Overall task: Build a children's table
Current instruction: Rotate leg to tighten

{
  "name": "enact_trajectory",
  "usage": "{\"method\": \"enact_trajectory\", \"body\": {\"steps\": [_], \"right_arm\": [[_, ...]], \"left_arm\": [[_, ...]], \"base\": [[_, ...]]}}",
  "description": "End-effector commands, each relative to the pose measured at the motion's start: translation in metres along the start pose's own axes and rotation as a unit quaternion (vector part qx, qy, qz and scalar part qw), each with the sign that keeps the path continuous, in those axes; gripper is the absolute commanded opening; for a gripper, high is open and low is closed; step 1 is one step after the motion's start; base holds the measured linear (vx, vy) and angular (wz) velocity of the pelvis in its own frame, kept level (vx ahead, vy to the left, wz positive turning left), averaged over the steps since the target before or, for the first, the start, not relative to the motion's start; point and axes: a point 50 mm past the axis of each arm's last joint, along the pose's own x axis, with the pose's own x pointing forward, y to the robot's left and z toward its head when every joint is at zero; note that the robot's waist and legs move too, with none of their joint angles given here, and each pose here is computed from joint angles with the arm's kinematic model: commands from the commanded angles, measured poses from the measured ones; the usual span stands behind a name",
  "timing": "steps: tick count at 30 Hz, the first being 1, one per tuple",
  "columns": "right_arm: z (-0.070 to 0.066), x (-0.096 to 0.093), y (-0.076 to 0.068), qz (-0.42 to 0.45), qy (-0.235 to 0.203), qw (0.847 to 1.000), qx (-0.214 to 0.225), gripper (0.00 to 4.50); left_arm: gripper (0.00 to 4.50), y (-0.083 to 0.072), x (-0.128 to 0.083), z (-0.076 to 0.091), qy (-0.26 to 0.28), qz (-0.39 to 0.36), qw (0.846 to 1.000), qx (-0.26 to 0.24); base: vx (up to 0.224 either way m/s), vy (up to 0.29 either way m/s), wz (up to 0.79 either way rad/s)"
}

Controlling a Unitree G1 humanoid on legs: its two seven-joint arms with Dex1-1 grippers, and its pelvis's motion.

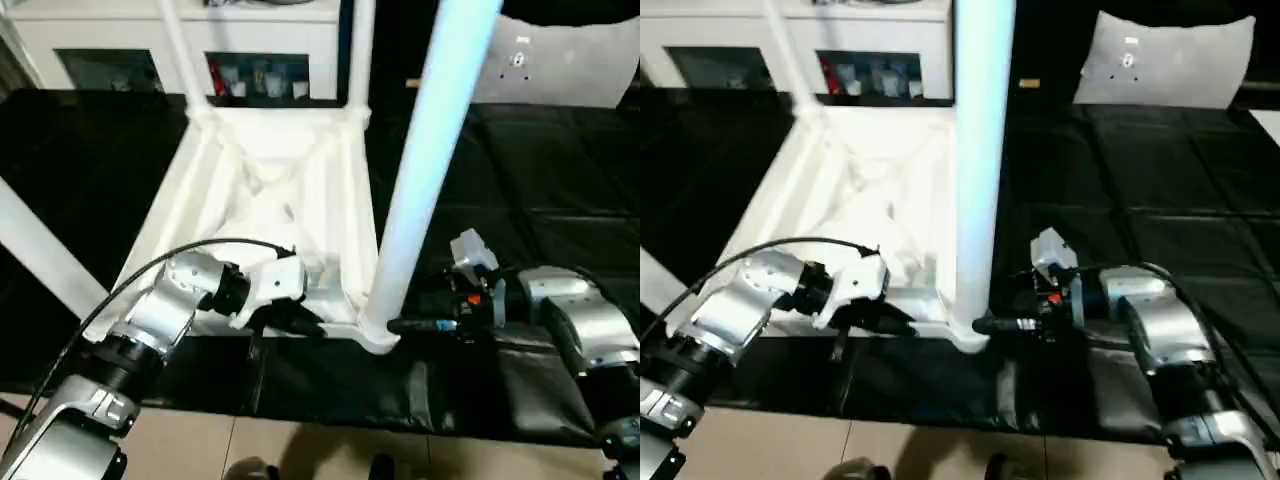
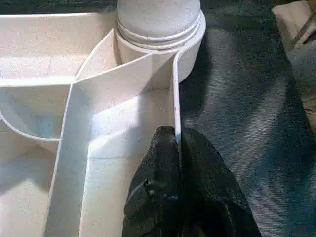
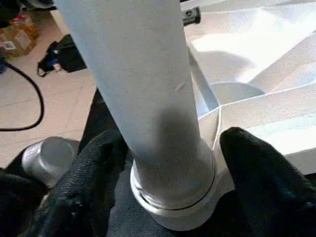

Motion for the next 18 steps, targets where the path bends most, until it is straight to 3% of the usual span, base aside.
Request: {"method": "enact_trajectory", "body": {"steps": [1, 11, 18], "right_arm": [[0.0055, 0.0025, -0.0015, 0.012, 0.001, 1.0, -0.013, 3.06], [0.0045, 0.0066, -0.0008, 0.044, -0.001, 0.999, -0.004, 2.12], [-0.0005, 0.0101, 0.0068, 0.06, -0.017, 0.998, 0.017, 1.99]], "left_arm": [[0.0, -0.0031, 0.0038, 0.0127, -0.011, -0.031, 0.999, 0.039], [0.0, -0.0034, 0.0019, 0.0095, -0.003, -0.032, 0.999, 0.037], [0.0, 0.0001, 0.003, 0.0055, 0.009, -0.003, 1.0, 0.009]], "base": [[0.0, 0.0, 0.0], [0.0, 0.0, 0.0], [0.0, 0.0, 0.0]]}}
